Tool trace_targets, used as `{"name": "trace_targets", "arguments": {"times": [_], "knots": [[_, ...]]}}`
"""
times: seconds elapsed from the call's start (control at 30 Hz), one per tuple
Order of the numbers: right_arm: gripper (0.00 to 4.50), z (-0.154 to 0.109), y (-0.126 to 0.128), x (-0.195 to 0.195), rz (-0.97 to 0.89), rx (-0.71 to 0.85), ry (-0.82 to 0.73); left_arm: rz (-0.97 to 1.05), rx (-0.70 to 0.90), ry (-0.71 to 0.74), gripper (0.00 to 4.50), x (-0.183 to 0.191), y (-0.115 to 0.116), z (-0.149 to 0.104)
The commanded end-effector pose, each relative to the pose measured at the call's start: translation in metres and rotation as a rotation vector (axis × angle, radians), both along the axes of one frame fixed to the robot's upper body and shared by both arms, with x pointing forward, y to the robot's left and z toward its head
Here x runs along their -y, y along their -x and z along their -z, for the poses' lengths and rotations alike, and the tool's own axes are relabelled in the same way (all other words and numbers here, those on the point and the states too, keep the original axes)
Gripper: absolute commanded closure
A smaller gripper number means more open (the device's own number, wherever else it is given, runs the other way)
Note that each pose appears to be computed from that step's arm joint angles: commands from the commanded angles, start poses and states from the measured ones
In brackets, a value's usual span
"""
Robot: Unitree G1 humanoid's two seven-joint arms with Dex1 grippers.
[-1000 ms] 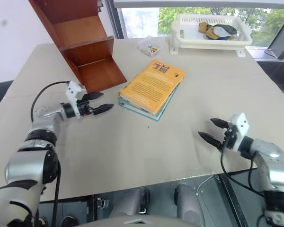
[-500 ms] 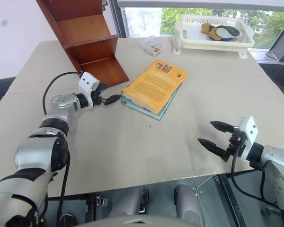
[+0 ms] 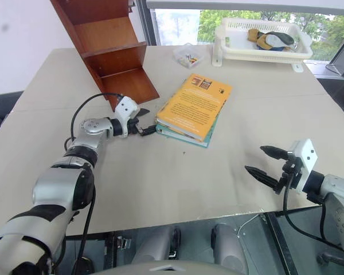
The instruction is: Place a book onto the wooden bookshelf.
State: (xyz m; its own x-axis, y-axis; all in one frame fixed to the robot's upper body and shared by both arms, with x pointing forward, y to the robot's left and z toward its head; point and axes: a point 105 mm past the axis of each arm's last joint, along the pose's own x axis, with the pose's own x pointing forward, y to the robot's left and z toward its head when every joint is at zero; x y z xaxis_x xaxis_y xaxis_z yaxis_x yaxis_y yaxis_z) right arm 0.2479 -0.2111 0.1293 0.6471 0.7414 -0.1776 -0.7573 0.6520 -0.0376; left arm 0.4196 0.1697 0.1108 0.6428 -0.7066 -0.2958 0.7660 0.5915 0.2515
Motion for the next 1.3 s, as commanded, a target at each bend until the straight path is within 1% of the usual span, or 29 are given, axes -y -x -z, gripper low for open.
{"name": "trace_targets", "arguments": {"times": [0.03,0.17,0.3,0.47,0.57,0.8,0.97,1.13,1.2,1.3], "knots": [[0.05,-0.014,-0.001,0.005,0.001,0.054,0.019,0.179,-0.064,0.102,0.05,0.020,0.017,0.002],[0.05,-0.020,0.001,0.011,-0.004,0.060,0.015,0.446,-0.166,0.183,0.05,0.046,0.045,0.009],[0.05,-0.022,0.007,0.014,-0.038,0.045,0.013,0.587,-0.227,0.177,0.05,0.055,0.064,0.020],[0.05,-0.029,0.014,0.023,-0.070,0.038,0.006,0.639,-0.264,0.159,0.05,0.061,0.077,0.034],[0.05,-0.033,0.015,0.027,-0.075,0.042,-0.003,0.650,-0.262,0.173,0.05,0.064,0.079,0.035],[0.05,-0.035,0.014,0.031,-0.070,0.058,0.009,0.751,-0.254,0.220,0.05,0.097,0.093,0.039],[0.05,-0.035,0.014,0.031,-0.070,0.060,0.012,0.805,-0.259,0.248,0.05,0.111,0.102,0.039],[0.05,-0.037,0.013,0.036,-0.058,0.065,0.016,0.874,-0.269,0.263,0.05,0.125,0.118,0.042],[0.05,-0.039,0.012,0.037,-0.056,0.068,0.018,0.889,-0.265,0.269,0.05,0.126,0.122,0.040],[0.05,-0.041,0.011,0.039,-0.058,0.069,0.023,0.878,-0.247,0.286,0.05,0.119,0.121,0.032]]}}
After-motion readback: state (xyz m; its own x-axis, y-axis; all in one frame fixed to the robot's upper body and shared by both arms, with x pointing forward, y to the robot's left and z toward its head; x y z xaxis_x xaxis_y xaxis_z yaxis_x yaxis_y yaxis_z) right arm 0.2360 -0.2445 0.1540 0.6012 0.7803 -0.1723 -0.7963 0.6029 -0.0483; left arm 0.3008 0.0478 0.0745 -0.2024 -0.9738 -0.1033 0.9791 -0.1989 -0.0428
